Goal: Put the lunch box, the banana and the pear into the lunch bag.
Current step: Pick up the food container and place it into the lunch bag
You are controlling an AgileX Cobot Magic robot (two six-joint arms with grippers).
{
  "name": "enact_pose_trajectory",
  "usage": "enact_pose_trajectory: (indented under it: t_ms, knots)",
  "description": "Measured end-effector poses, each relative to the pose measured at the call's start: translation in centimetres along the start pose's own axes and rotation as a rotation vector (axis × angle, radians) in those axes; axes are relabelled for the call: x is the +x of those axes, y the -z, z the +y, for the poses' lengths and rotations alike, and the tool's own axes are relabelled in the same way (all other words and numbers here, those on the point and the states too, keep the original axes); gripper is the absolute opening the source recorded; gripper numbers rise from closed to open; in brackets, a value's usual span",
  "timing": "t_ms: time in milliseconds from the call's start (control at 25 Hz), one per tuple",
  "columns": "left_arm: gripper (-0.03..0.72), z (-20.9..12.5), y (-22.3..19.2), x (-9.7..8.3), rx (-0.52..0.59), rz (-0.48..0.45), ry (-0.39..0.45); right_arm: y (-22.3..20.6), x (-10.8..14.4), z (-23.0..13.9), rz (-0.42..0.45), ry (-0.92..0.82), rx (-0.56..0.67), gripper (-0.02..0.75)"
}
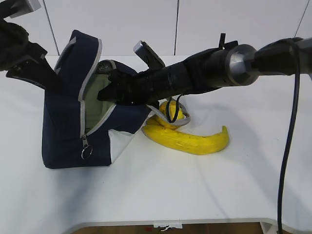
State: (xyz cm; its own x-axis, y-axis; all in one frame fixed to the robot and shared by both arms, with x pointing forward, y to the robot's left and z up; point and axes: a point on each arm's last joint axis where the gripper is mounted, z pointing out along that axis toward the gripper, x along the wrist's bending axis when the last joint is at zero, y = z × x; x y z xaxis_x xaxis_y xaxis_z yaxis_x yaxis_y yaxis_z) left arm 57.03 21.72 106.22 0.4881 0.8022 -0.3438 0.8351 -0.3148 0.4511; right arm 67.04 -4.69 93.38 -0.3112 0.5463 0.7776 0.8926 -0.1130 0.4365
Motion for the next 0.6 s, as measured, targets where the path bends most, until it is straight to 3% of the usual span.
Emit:
enact_pose_trajectory:
  t_ms: [240,600]
  knots:
    - [0.012,0.0,0.0,0.0,0.001,0.002,-0.001,0.0,0.0,-0.1,0.004,0.000,0.006,0.417]
    - [0.012,-0.1,0.0,0.1,0.011,0.013,-0.010,0.7,2.0,0.7,0.061,0.127,0.126,0.526]
